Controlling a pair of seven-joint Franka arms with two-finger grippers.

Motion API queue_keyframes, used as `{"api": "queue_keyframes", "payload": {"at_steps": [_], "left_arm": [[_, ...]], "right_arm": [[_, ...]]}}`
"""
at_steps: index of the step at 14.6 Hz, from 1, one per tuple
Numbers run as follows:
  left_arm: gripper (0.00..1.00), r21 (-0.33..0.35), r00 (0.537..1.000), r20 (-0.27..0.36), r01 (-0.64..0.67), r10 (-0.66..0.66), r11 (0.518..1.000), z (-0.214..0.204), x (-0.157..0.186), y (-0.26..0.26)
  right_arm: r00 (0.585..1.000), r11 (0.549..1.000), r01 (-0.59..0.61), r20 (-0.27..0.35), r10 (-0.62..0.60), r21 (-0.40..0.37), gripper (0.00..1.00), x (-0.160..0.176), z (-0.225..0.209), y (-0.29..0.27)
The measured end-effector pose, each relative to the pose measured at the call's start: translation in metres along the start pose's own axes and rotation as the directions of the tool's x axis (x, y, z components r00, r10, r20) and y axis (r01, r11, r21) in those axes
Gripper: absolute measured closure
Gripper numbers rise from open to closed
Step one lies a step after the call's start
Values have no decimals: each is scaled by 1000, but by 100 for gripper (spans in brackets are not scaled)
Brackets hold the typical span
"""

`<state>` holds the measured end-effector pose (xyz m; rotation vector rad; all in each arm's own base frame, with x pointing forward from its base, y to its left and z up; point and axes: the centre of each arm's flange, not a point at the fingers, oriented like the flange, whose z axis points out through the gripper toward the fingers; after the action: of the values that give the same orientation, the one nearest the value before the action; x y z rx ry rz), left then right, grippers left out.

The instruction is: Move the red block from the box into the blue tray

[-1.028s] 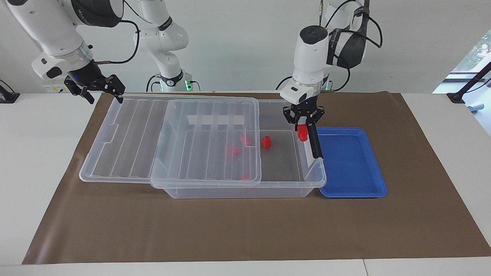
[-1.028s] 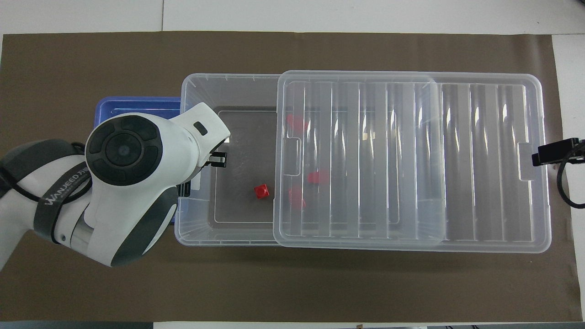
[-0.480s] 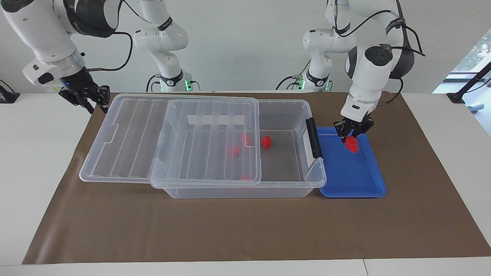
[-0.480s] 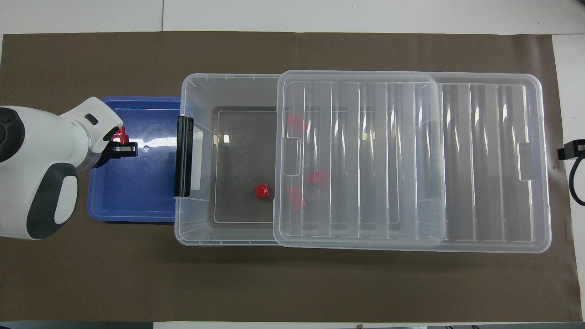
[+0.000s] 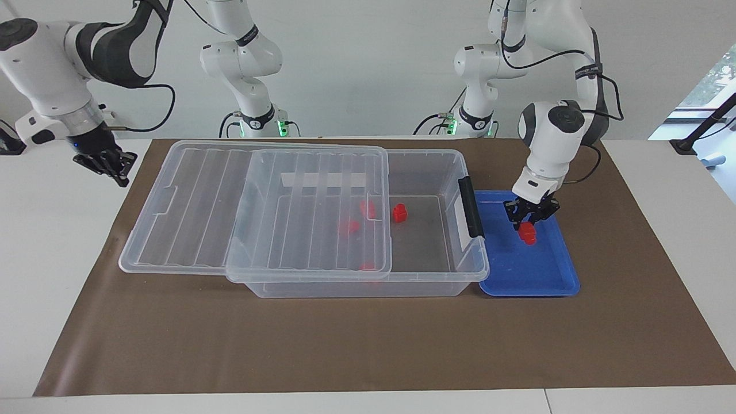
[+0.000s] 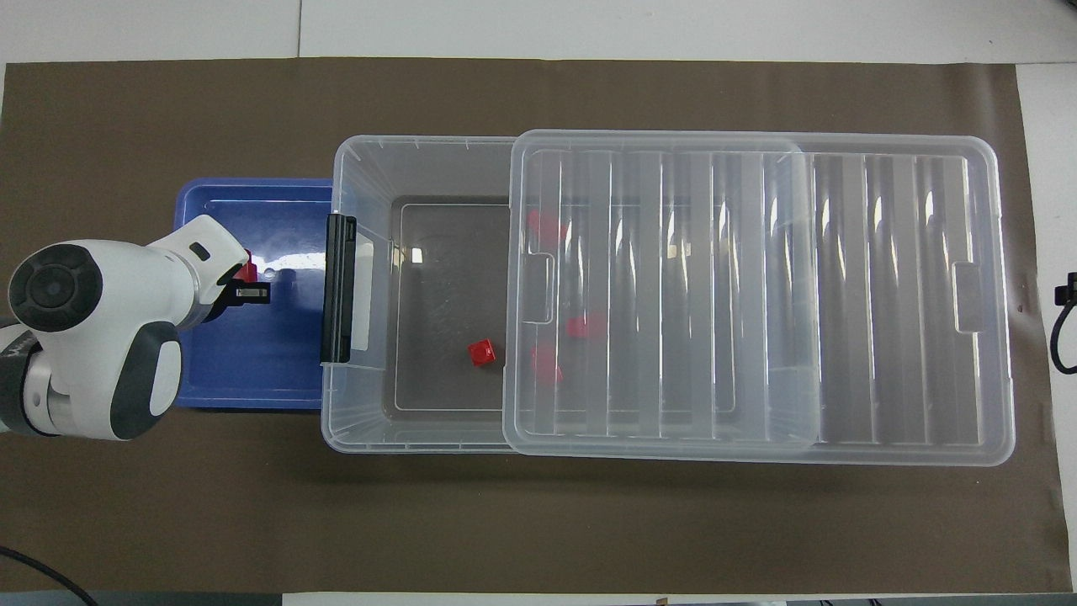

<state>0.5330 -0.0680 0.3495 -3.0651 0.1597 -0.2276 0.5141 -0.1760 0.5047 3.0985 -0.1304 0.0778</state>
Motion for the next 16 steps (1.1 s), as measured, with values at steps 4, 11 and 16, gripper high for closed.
{"api": "queue_keyframes", "payload": {"at_steps": [4,11,16], "left_arm": [[66,-13,1000,-9,-3,2,1000,34,3,3],[28,-15,1000,-11,-2,2,1000,41,5,1],[0,-9,1000,-28,-2,2,1000,12,15,1]], "right_arm": [[1000,1000,18,14,-17,-17,99,12,31,-10],[998,999,52,26,-52,-8,99,15,42,-31],[999,998,38,29,-40,46,99,15,43,-43]]}}
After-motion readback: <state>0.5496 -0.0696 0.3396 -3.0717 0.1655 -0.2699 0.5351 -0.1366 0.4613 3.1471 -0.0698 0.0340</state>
